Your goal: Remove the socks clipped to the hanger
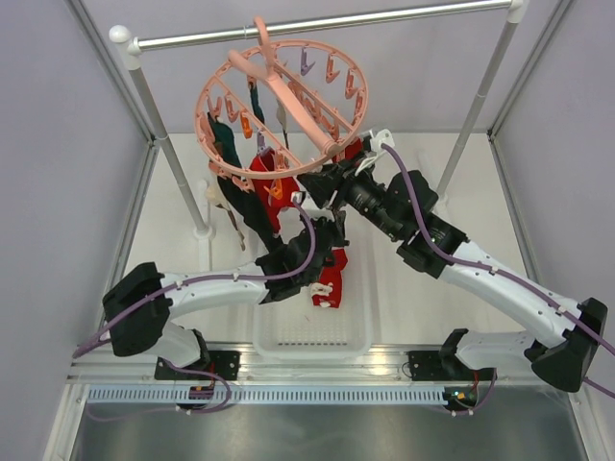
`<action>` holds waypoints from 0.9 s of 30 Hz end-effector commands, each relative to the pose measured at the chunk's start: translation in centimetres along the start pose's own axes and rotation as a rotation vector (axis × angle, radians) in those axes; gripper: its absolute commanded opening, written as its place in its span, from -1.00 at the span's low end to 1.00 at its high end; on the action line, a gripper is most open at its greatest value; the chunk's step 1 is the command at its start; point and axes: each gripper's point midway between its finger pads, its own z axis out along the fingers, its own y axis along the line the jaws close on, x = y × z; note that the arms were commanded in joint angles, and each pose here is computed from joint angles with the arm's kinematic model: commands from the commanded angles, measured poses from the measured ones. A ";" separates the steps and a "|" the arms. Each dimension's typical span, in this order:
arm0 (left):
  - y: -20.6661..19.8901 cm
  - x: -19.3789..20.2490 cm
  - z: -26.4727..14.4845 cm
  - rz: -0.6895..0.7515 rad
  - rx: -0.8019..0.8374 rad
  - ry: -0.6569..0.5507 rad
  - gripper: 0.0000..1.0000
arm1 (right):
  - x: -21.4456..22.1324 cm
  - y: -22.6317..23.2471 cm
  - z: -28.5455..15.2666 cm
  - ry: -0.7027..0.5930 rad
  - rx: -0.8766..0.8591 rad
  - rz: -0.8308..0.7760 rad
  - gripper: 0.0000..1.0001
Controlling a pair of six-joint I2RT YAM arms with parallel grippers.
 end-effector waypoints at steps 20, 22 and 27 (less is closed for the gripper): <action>7.1 -5.4 -4.5 -0.086 -0.093 -0.038 -0.95 | 0.7 -5.2 -8.9 0.016 0.226 -0.092 0.68; 8.3 -5.7 -4.8 -0.102 -0.112 -0.039 -0.95 | 1.2 -7.2 -9.7 0.028 0.320 -0.133 0.69; 10.2 -6.6 -5.3 -0.113 -0.153 -0.044 -0.95 | 1.7 -10.1 -9.7 0.049 0.432 -0.189 0.71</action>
